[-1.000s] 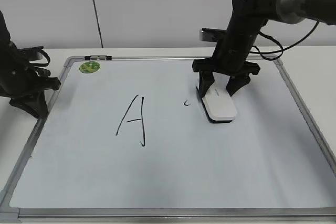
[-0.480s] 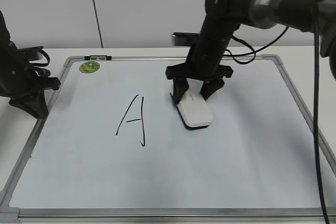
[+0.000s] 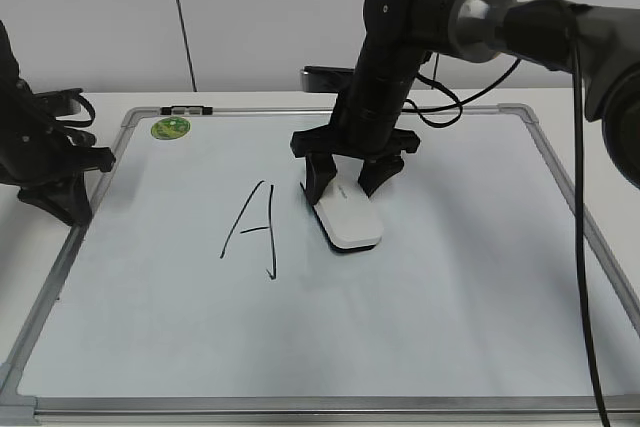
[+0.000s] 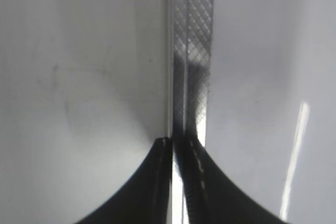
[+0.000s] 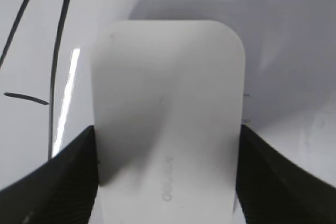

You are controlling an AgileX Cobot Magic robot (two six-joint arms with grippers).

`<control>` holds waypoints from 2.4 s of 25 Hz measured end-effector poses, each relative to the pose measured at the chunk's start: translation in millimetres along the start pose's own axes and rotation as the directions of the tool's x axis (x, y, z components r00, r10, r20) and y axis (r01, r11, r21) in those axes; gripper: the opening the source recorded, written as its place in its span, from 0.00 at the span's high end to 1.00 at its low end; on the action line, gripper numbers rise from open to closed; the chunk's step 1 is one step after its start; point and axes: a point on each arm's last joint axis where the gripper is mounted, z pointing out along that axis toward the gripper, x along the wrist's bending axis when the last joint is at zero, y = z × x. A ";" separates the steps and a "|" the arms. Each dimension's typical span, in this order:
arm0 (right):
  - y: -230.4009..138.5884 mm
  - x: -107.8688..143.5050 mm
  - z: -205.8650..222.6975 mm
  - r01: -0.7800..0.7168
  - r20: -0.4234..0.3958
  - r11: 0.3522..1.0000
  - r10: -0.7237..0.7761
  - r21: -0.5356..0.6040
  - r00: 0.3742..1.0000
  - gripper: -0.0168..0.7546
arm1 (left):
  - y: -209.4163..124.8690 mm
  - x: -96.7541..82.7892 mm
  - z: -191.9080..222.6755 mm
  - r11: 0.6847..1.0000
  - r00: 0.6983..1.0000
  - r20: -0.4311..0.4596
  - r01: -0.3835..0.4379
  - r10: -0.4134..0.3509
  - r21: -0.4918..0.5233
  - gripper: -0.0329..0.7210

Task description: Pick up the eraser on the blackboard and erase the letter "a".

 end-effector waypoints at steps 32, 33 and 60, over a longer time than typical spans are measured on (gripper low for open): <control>5.3 -73.7 -37.3 -0.152 0.039 0.985 0.156 -0.086 0.987 0.29 | 0.8 -0.3 -0.8 1.000 1.000 0.002 0.000 0.000 -0.004 0.88; 5.4 -72.2 -50.1 -0.146 0.059 0.983 0.154 -0.113 0.986 0.29 | 0.8 -0.3 -0.8 1.000 1.000 0.002 0.000 0.000 -0.004 0.88; -65.4 -167.3 -96.4 -0.373 0.269 0.925 0.379 -0.075 0.885 0.29 | 0.6 -0.4 -0.8 1.000 1.000 0.002 0.000 0.000 0.001 0.88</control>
